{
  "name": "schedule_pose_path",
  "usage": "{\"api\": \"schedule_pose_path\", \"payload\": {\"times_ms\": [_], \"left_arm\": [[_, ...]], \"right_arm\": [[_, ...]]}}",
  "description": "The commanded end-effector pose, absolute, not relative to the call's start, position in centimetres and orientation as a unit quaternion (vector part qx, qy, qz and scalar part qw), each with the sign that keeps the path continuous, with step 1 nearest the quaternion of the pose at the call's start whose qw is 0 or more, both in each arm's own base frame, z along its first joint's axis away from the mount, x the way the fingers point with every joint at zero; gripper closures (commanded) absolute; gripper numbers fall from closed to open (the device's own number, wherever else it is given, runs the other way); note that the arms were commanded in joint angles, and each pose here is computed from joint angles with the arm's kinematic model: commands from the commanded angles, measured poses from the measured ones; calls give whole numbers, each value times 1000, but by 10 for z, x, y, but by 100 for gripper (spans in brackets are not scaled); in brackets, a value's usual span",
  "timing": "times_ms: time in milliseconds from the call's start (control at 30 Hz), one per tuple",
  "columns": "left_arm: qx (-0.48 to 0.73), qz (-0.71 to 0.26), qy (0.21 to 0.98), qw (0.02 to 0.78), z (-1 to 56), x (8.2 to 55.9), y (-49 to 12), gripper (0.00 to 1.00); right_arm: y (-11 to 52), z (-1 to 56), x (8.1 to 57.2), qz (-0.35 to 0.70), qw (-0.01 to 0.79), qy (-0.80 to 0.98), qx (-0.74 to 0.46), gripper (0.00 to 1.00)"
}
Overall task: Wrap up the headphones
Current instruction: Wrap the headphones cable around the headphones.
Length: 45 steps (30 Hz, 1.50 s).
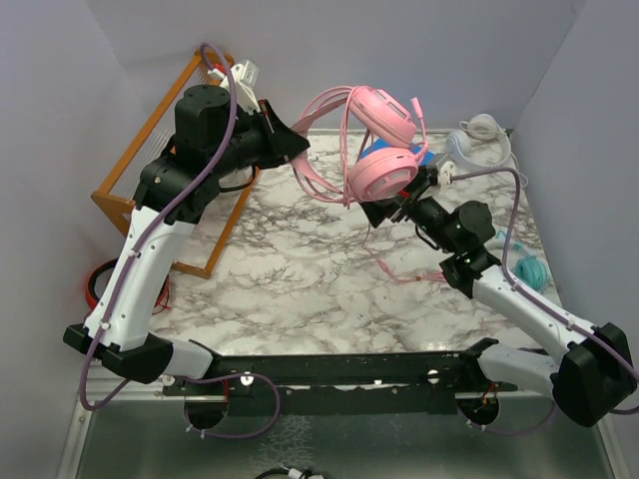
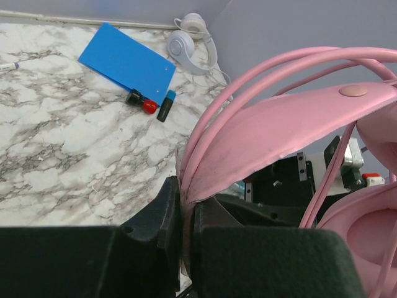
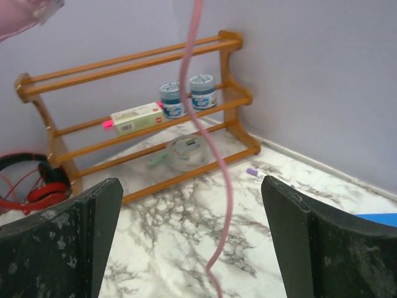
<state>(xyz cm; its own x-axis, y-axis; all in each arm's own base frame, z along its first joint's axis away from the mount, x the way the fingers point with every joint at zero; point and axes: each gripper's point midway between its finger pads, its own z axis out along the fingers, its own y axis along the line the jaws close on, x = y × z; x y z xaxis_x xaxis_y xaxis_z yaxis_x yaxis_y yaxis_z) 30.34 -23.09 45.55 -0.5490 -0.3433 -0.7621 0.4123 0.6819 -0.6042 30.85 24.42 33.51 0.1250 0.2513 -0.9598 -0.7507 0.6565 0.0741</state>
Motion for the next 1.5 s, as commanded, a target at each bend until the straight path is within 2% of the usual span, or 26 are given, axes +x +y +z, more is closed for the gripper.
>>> {"api": "schedule_pose_path", "payload": {"times_ms": [0,200,333,367,400,533,633,733,800,900,1100,1333,1467], "left_arm": [[16,-426,748,508,490,293,-226,100],[16,-428,746,510,492,292,-225,100],[14,-430,744,511,495,291,-224,100],[13,-430,743,513,497,291,-224,100],[12,-429,744,512,496,292,-224,100],[1,-420,748,515,492,299,-222,100],[-29,-417,753,509,488,310,-220,100],[-51,-422,750,507,490,323,-218,100],[-63,-420,749,508,489,334,-216,100],[-100,-393,750,522,482,353,-203,100],[-175,-253,751,584,449,383,-150,100],[-164,-66,725,666,419,389,-90,100],[-132,49,717,683,411,379,-67,100]], "right_arm": [[232,336,341,325,723,584,-175,0],[254,315,363,358,691,597,-194,5],[281,287,359,404,642,604,-243,16],[287,279,353,419,625,605,-260,21],[291,272,347,433,611,604,-270,32],[297,256,316,490,591,580,-271,63],[311,241,294,508,560,589,-285,80],[327,233,264,519,540,588,-306,89],[332,232,243,532,531,580,-315,93],[339,235,214,554,516,570,-321,94],[340,275,168,606,501,520,-334,93],[343,343,165,637,497,494,-322,91],[357,346,197,560,486,576,-343,95]]}}
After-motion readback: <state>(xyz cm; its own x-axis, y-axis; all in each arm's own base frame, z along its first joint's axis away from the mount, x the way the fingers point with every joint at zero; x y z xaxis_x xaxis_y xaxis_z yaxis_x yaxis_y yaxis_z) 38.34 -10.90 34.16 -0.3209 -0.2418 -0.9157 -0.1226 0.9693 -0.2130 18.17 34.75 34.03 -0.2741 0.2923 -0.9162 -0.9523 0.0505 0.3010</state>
